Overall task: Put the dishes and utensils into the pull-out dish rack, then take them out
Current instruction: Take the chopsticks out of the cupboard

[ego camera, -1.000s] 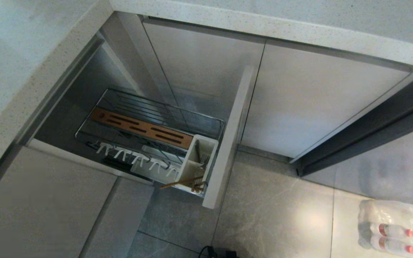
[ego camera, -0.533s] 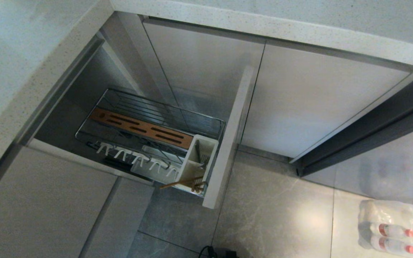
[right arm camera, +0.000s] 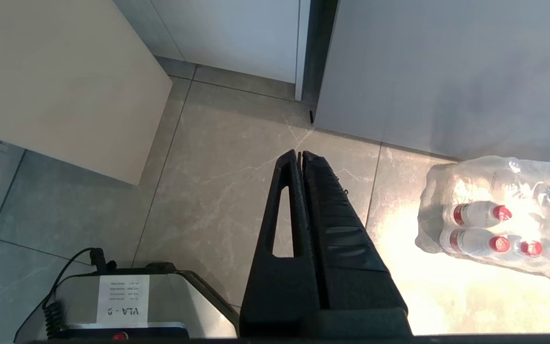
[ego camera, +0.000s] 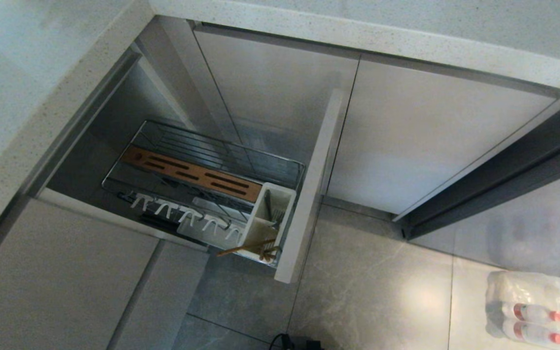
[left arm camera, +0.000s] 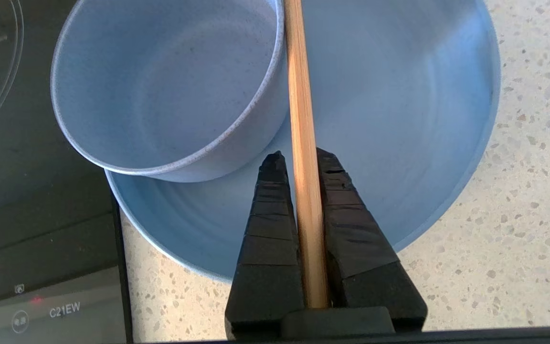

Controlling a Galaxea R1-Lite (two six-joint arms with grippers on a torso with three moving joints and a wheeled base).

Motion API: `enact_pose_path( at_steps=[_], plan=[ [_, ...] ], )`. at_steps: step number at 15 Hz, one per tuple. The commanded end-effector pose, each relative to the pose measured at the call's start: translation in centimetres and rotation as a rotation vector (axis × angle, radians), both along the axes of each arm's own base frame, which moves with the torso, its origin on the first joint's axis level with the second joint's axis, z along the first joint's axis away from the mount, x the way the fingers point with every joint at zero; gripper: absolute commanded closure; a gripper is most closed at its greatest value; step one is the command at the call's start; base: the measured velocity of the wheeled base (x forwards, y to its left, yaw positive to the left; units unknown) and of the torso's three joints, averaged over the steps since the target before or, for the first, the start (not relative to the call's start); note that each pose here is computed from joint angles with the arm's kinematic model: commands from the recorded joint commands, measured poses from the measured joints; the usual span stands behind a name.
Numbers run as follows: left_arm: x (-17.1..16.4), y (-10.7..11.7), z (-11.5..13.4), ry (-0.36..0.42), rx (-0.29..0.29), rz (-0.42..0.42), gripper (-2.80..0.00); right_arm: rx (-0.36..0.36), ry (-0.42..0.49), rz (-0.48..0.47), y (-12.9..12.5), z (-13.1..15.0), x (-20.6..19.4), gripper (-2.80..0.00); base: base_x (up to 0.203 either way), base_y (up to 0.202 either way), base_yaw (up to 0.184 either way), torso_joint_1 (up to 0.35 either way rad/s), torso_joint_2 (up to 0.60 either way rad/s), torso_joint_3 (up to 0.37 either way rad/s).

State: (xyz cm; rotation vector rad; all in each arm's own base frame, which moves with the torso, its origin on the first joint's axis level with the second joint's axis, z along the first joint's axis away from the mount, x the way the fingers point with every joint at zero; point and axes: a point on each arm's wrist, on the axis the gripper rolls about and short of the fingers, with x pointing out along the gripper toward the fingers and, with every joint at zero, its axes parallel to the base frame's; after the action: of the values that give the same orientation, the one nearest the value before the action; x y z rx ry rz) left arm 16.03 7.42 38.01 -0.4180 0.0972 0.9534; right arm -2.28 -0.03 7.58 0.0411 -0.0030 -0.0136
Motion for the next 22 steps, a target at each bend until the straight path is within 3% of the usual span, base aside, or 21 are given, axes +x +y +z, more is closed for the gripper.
enact_pose_path(
  at_steps=[1,10,11,17,20,22],
  plan=[
    [-0.1,0.0,-0.1,0.0,-0.005,0.004,0.0,0.0,0.001,0.0,0.0,0.0,0.0,0.0,0.0,0.0,0.0,0.0,0.0,0.0],
    [0.1,0.2,-0.6,-0.014,-0.039,-0.002,0.0,0.0,0.001,0.0,0.0,0.0,0.0,0.0,0.0,0.0,0.0,0.0,0.0,0.0],
    [0.0,0.3,-0.5,-0.021,-0.038,-0.003,-2.8,0.0,0.001,0.0,0.0,0.0,0.0,0.0,0.0,0.0,0.0,0.0,0.0,0.0],
    [-0.2,0.2,-0.1,-0.041,-0.034,-0.012,-2.8,0.0,0.001,0.0,0.0,0.0,0.0,0.0,0.0,0.0,0.0,0.0,0.0,0.0],
    [-1.1,-0.3,1.6,-0.132,0.0,-0.04,-2.8,0.0,0.001,0.0,0.0,0.0,0.0,0.0,0.0,0.0,0.0,0.0,0.0,0.0],
    [-2.1,-1.3,3.5,-0.254,0.035,-0.126,-2.8,0.0,0.001,0.0,0.0,0.0,0.0,0.0,0.0,0.0,0.0,0.0,0.0,0.0]
  ],
)
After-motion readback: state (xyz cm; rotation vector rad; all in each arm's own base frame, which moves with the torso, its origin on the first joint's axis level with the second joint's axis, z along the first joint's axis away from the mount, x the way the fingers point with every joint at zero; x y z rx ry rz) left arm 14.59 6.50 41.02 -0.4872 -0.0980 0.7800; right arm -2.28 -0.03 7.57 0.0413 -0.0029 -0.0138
